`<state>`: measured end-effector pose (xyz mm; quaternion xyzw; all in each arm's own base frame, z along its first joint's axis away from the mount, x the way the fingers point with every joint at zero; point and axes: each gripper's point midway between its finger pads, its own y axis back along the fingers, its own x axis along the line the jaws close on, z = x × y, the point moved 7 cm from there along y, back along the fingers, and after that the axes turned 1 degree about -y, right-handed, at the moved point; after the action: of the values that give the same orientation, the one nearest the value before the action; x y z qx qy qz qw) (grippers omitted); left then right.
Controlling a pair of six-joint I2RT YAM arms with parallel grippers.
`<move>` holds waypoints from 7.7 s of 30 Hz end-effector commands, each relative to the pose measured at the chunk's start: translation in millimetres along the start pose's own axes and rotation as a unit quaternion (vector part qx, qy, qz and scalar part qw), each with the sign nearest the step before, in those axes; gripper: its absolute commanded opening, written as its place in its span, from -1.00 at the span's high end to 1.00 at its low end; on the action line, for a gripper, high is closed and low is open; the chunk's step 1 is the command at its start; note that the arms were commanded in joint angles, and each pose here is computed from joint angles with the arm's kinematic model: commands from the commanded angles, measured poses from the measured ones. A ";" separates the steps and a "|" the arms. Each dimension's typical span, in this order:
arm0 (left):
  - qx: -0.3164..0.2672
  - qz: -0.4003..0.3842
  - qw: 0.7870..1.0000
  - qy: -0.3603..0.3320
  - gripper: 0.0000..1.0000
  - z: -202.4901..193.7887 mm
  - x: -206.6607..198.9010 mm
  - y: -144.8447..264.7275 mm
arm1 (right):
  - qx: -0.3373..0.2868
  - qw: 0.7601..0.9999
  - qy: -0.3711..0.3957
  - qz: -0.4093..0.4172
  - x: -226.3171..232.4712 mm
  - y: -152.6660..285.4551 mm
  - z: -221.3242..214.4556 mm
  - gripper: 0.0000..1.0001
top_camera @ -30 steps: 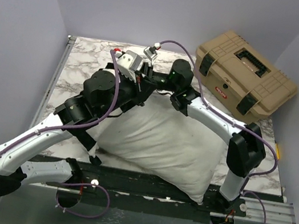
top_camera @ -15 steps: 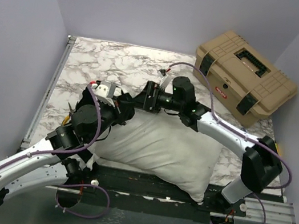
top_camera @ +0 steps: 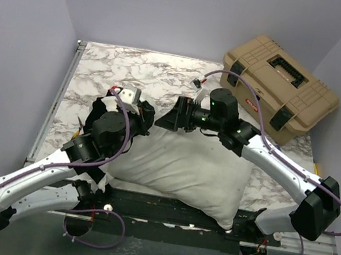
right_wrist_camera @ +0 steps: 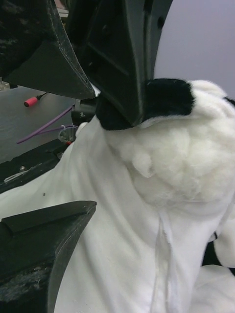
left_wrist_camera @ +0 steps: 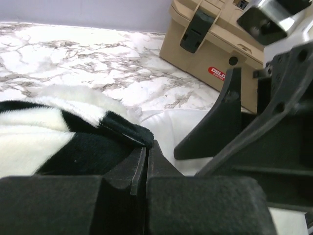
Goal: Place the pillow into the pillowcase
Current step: Stuff the pillow into the pillowcase.
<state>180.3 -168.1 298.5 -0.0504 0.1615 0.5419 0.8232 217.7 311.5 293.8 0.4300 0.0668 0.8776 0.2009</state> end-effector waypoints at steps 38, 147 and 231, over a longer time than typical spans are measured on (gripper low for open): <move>0.253 0.192 0.948 0.026 -0.98 65.5 21.4 103.3 | 0.118 0.991 -0.001 -0.058 -8.3 38.9 -70.9 -0.99; 0.263 0.298 0.915 -0.075 -0.17 30.1 189.0 -155.9 | -0.003 0.994 -0.028 -0.105 -140.1 26.3 76.1 -0.99; 0.205 0.355 0.910 0.059 -0.92 61.5 143.5 -38.6 | 0.115 0.980 -0.108 0.125 -56.2 -104.1 -70.4 1.00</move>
<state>276.7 -47.4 325.5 0.1613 0.2456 0.7870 0.5425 248.4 390.8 198.9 0.5290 0.0373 0.8468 0.0412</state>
